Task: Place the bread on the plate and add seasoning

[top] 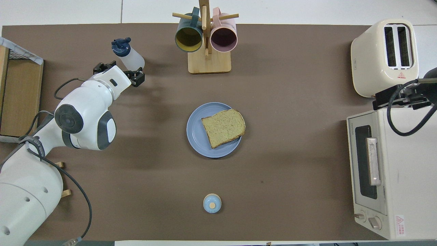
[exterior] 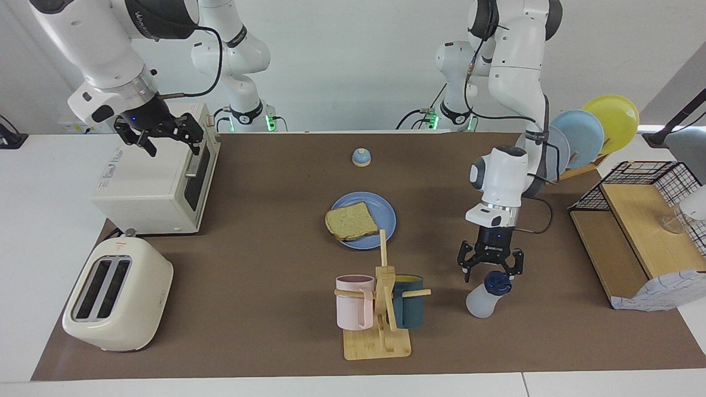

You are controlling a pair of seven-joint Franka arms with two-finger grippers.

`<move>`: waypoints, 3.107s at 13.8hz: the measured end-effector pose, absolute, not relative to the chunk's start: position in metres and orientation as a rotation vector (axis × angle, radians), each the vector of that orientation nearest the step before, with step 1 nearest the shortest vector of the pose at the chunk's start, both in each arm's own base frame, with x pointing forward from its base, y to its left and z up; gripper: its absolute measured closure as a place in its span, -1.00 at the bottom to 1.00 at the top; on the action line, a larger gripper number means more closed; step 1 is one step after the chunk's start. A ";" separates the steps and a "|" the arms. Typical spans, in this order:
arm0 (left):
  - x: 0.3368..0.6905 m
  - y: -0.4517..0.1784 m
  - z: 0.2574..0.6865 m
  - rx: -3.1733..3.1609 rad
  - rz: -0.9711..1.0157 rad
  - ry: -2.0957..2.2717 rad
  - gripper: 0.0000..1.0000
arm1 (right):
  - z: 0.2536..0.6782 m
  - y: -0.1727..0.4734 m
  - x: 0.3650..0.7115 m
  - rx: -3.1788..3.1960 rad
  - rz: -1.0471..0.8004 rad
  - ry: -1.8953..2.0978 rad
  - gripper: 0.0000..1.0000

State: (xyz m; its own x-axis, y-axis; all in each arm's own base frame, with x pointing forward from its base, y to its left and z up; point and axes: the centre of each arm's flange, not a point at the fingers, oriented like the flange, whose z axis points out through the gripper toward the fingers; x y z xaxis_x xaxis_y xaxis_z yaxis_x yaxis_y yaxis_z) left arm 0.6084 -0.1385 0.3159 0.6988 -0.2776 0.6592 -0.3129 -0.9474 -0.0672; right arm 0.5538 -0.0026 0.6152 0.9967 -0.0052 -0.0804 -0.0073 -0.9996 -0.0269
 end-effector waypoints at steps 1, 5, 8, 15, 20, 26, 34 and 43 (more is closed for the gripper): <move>0.592 -0.143 0.323 2.845 1.081 -0.504 -1.00 | 0.615 -0.003 0.554 -3.112 0.125 0.010 -1.00; 0.537 -0.217 0.356 2.814 0.920 -0.467 -1.00 | 0.615 -0.003 0.554 -3.112 0.125 0.010 -1.00; 0.516 -0.253 0.416 2.850 0.763 -0.415 -1.00 | 0.615 -0.003 0.554 -3.112 0.125 0.010 -1.00; 0.535 -0.192 0.580 3.059 0.354 -0.357 -1.00 | 0.615 -0.003 0.554 -3.112 0.124 0.010 -1.00; 0.536 -0.065 0.599 3.113 0.092 -0.515 -1.00 | 0.615 -0.003 0.554 -3.112 0.124 0.010 -1.00; 0.517 -0.024 0.626 3.118 0.103 -0.527 -1.00 | 0.615 -0.003 0.554 -3.112 0.124 0.010 -1.00; 0.507 -0.028 0.647 3.129 0.183 -0.472 -1.00 | 0.615 -0.002 0.554 -3.112 0.124 0.009 -1.00; 0.544 -0.026 0.650 3.130 -0.115 -0.315 -1.00 | 0.615 -0.006 0.554 -3.149 0.126 0.010 -1.00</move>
State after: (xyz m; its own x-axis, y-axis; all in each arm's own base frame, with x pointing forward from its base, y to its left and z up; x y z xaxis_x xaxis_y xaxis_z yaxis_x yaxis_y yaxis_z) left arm 0.5441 -0.0264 0.6498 0.9774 -0.1984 -0.0730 -0.1989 -0.9800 0.0009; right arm 0.5536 -0.0059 0.6154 0.9968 -0.0065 -0.0801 -0.0057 -0.9999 0.0099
